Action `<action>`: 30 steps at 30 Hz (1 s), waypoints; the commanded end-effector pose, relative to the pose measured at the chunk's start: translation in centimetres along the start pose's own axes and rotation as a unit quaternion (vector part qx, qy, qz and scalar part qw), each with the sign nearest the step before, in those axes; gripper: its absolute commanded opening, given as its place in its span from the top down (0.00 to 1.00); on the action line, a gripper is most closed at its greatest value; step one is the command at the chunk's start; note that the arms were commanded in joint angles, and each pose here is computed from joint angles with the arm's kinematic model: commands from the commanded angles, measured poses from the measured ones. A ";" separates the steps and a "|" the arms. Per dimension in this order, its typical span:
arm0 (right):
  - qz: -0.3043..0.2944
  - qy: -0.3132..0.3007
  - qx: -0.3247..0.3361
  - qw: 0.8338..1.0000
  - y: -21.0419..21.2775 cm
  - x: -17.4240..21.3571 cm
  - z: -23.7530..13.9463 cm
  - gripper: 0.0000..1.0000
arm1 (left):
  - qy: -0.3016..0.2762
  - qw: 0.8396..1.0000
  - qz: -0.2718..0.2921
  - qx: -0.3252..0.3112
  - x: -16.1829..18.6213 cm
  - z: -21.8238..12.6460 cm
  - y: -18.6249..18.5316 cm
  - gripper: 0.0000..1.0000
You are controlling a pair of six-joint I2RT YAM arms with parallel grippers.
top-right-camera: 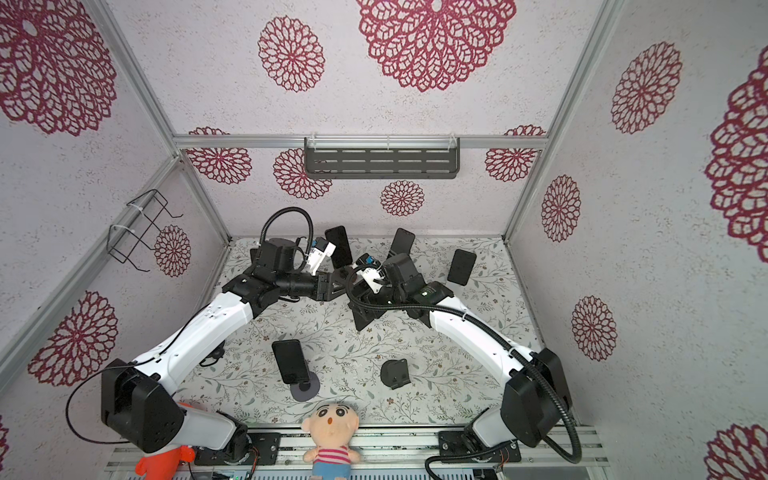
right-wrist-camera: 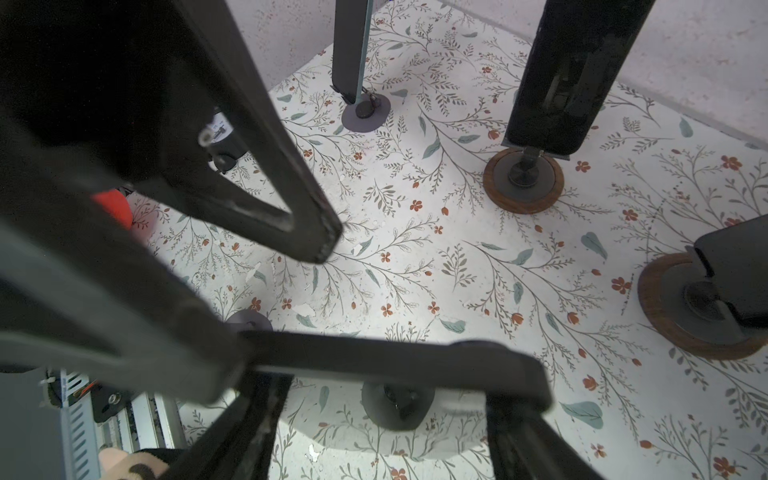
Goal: Remove the phone from the phone stand
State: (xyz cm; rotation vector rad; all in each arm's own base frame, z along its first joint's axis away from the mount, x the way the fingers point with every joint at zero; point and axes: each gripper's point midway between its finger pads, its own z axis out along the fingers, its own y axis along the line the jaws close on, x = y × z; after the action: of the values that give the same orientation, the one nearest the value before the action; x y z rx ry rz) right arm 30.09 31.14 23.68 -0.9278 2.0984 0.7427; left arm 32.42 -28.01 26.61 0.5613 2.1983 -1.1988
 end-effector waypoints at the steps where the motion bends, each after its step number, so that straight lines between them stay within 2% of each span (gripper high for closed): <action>1: -0.009 -0.063 -0.017 0.998 0.9 -4.1 -1.3 0.48 | -0.002 1.000 0.012 -0.002 -0.4 0.6 0.0 0.63; 4: -0.008 -0.066 -0.021 0.998 1.0 -4.3 -1.2 0.48 | 0.001 1.000 0.016 -0.007 -0.3 0.9 0.1 0.71; 9: -0.007 -0.078 -0.023 0.997 1.0 -4.9 -1.0 0.49 | 0.008 1.000 0.016 0.001 -0.2 1.4 0.0 0.71; 15: -0.006 -0.079 -0.020 0.997 0.8 -5.0 -0.6 0.49 | 0.007 1.000 0.015 0.000 -0.2 1.4 0.1 0.94; 17: -0.007 -0.079 -0.019 0.997 0.8 -5.0 -0.6 0.48 | 0.004 1.000 0.015 0.000 -0.4 1.3 0.0 0.99; 19: -0.008 -0.079 -0.014 0.997 0.6 -4.9 -0.7 0.42 | 0.001 1.000 0.012 0.000 -0.5 1.3 0.0 1.00; 20: -0.009 -0.077 -0.011 0.997 0.6 -4.8 -0.7 0.36 | -0.001 1.000 0.010 -0.001 -0.6 1.3 0.2 1.00; 22: -0.011 -0.071 0.007 0.997 0.0 -4.3 -1.0 0.16 | -0.003 1.000 0.000 -0.004 -0.7 1.2 0.6 1.00; 24: -0.011 -0.062 0.027 0.998 -0.5 -3.6 -1.4 0.02 | -0.005 1.000 -0.013 -0.004 -0.9 1.0 1.0 1.00; 30: 0.006 -0.034 0.039 0.999 -1.0 -1.1 -1.3 0.01 | -0.017 0.999 -0.026 0.011 -1.5 0.6 1.0 1.00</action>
State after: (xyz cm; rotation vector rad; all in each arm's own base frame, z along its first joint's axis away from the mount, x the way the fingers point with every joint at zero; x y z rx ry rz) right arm 31.16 30.77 24.37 -0.8554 2.0749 0.7022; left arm 33.95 -27.82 24.94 0.4747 2.2649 -1.1950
